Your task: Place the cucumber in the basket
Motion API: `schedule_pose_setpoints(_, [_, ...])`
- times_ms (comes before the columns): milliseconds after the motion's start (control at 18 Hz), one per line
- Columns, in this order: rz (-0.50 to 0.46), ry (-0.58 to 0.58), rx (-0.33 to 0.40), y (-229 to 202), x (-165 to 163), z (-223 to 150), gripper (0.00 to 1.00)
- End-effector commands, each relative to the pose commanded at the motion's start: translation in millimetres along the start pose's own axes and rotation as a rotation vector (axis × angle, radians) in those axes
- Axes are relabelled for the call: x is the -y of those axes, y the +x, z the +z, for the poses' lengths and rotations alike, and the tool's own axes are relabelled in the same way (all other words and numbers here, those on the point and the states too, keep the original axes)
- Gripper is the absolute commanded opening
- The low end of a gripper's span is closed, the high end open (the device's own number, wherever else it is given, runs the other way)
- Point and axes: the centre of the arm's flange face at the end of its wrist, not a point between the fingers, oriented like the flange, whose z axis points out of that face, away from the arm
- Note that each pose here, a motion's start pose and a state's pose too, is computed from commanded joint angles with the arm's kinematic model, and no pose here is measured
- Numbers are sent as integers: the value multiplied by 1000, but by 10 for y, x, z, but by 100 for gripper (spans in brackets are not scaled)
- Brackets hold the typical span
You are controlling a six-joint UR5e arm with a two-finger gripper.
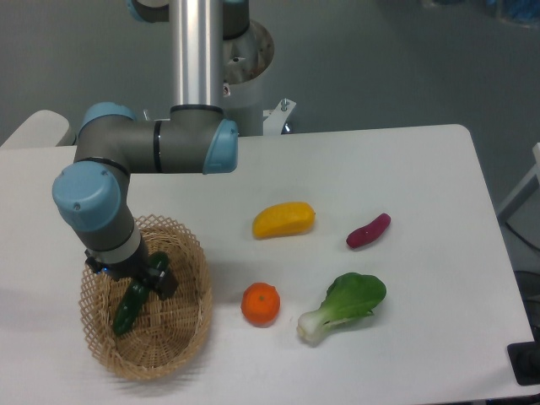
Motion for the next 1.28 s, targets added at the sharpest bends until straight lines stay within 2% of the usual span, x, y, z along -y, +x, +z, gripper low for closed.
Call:
schedule_pose_setpoints(167, [85, 28, 31, -393, -107, -260, 100])
schedule_pose_setpoints(444, [218, 31, 70, -1023, -393, -461, 100])
schedule_pose_setpoints(611, [352, 16, 80, -1424, -648, -599, 100])
schedule_pose_setpoints(778, [443, -8, 84, -1761, -919, -709, 100])
schedule_pose_setpoints(1056, [627, -39, 85, -2163, -1211, -730, 100])
schedule_pose_setpoints(1278, [688, -42, 86, -2306, -1316, -730, 100])
